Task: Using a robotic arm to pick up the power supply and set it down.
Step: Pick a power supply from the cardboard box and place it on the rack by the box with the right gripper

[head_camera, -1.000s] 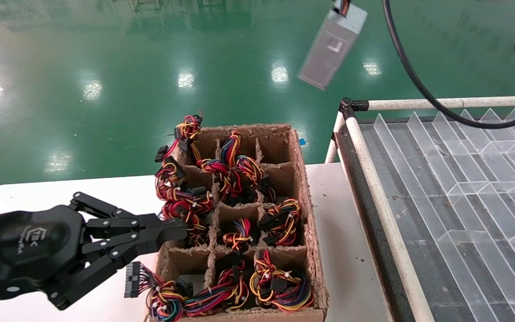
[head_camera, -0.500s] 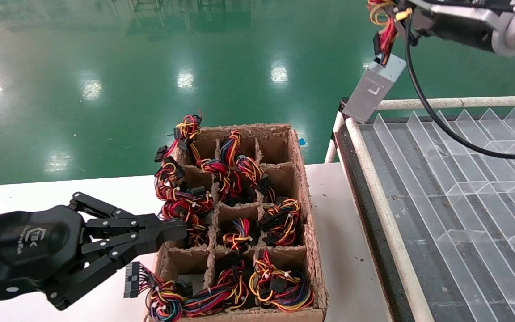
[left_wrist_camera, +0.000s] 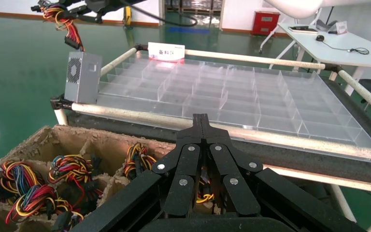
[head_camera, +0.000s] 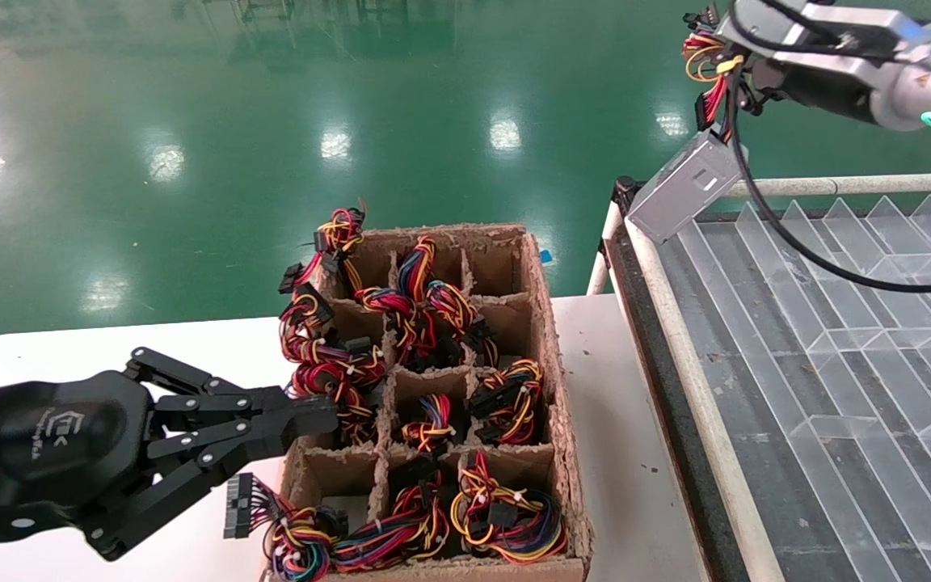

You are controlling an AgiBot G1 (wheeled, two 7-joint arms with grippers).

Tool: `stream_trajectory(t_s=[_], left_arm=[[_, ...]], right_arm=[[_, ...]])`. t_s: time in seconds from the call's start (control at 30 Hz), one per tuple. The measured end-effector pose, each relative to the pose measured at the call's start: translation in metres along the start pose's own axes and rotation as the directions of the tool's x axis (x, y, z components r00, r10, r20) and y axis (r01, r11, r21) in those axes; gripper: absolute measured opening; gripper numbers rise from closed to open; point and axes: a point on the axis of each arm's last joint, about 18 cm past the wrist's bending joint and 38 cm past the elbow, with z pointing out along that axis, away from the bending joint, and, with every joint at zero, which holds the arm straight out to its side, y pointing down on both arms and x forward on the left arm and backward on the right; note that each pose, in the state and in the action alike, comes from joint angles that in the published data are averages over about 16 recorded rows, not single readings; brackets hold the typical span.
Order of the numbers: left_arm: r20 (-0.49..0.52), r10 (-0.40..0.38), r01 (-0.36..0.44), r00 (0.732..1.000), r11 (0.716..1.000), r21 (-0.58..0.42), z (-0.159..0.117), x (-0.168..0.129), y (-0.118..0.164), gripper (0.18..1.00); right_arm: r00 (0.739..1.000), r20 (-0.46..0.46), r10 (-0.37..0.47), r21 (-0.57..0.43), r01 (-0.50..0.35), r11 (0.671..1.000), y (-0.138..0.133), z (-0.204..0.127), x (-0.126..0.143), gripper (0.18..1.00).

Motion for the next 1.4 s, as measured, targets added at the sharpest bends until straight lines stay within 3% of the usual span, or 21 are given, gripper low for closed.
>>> stream_trajectory(t_s=[0.5,1.4], left_arm=[[0.0,0.0,0.0,1.0,1.0,0.0,0.0,0.0,0.0,0.191],[0.0,0.0,0.0,1.0,1.0,0.0,0.0,0.0,0.0,0.191]], right_arm=[[0.999,-0.02,-0.049,-0.03,0.049,0.998,0.007,0.026,-0.002,0.276],[0.993,-0.014,-0.121,-0.036,0.12,0.992,0.011,0.04,-0.012,0.275]])
